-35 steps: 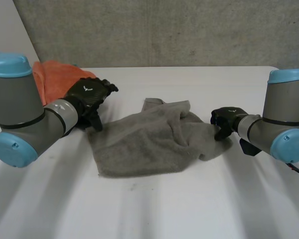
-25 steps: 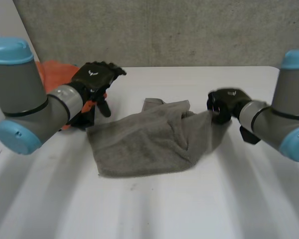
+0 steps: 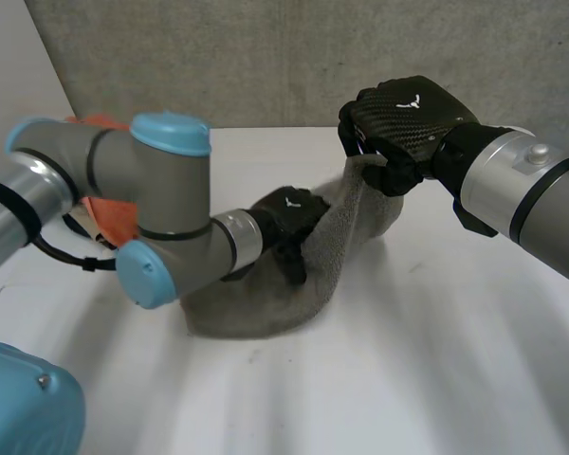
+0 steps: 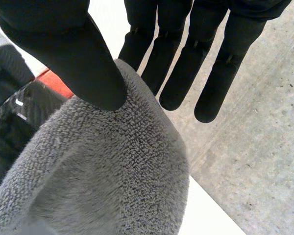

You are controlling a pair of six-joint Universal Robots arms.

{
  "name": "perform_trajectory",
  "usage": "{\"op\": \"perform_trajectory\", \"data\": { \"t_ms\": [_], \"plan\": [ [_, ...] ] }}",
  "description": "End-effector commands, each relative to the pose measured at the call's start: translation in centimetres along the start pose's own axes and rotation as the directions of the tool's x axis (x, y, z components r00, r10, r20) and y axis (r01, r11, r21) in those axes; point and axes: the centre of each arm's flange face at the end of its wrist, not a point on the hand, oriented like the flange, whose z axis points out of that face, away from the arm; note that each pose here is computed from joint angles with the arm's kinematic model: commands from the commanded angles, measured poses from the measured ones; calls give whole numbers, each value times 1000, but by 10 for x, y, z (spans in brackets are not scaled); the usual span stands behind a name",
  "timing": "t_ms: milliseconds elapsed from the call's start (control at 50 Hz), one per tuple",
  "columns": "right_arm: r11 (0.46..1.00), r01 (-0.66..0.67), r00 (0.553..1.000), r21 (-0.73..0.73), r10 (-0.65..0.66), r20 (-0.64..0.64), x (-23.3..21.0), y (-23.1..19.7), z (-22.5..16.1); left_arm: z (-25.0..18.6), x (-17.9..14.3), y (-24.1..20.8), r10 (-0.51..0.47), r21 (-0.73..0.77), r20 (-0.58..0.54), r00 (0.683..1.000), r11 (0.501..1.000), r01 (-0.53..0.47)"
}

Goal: Fold the laundry.

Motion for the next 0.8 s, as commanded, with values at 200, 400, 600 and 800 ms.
{"op": "perform_trajectory", "data": {
  "t_ms": [200,400,600,800],
  "plan": [
    [1000,25,984,0,-25,-179,46,17,51,-31,-68,-109,24,345,399,917,922,-174],
    [961,34,939,276,64,-338,79,-33,86,-79,-71,-170,-40,499,452,891,839,-216],
    [987,-88,982,134,108,-152,23,11,85,-83,-47,-104,-198,339,443,874,940,41],
    [971,-53,998,-235,47,-33,-27,122,66,-73,-9,12,-315,11,418,852,940,342]
  ]
}}
